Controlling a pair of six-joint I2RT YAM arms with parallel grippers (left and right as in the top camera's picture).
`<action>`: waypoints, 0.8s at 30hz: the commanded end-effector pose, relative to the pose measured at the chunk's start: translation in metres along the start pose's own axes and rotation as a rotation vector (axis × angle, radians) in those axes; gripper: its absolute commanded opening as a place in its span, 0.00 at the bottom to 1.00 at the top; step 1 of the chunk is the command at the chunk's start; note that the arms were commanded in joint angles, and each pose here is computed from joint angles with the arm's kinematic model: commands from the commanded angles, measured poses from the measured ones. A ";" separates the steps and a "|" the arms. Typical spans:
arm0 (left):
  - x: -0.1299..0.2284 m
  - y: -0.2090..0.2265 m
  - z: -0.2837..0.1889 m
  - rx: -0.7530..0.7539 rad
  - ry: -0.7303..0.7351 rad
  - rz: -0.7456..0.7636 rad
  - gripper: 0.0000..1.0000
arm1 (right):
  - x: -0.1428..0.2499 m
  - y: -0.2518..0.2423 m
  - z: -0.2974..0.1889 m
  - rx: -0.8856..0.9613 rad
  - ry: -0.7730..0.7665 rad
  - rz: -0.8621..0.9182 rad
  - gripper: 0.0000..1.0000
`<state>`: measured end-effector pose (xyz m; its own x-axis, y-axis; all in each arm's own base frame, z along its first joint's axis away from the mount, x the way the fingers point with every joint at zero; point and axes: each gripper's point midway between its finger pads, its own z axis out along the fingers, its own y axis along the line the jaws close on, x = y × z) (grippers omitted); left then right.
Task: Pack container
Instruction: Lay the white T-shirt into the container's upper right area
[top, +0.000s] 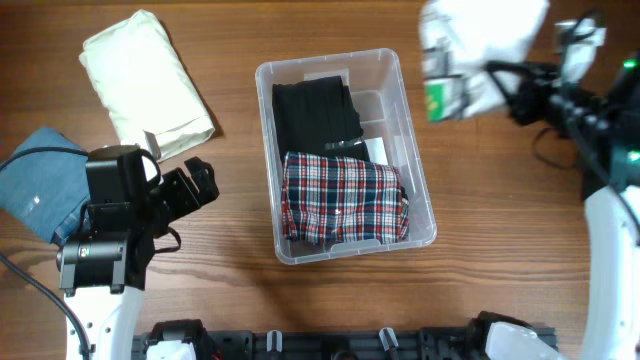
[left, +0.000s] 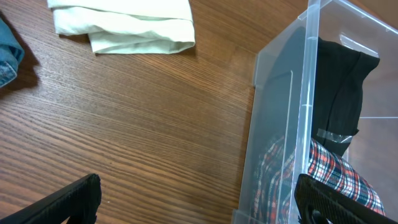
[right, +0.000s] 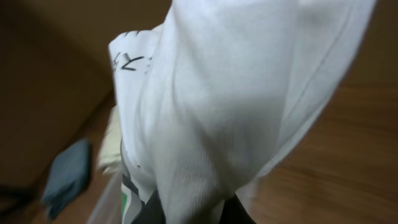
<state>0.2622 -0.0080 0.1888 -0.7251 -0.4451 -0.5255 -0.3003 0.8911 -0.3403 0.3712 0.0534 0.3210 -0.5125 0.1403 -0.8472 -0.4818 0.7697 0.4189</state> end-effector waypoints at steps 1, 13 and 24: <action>-0.005 -0.007 -0.006 0.024 -0.016 -0.002 1.00 | 0.026 0.047 0.033 -0.039 0.111 -0.130 0.04; -0.003 -0.006 -0.006 0.022 -0.011 -0.002 1.00 | 0.142 0.026 0.156 0.061 0.457 0.239 0.04; -0.003 -0.006 -0.005 0.021 -0.009 -0.002 1.00 | 0.105 0.039 0.147 0.042 0.338 0.157 0.87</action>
<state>0.2610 -0.0081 0.1879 -0.7283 -0.4452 -0.5209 -0.3024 0.8910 -0.3387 0.4038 0.1922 0.1444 -0.8780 0.0543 -0.4756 -0.2551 0.7876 0.5609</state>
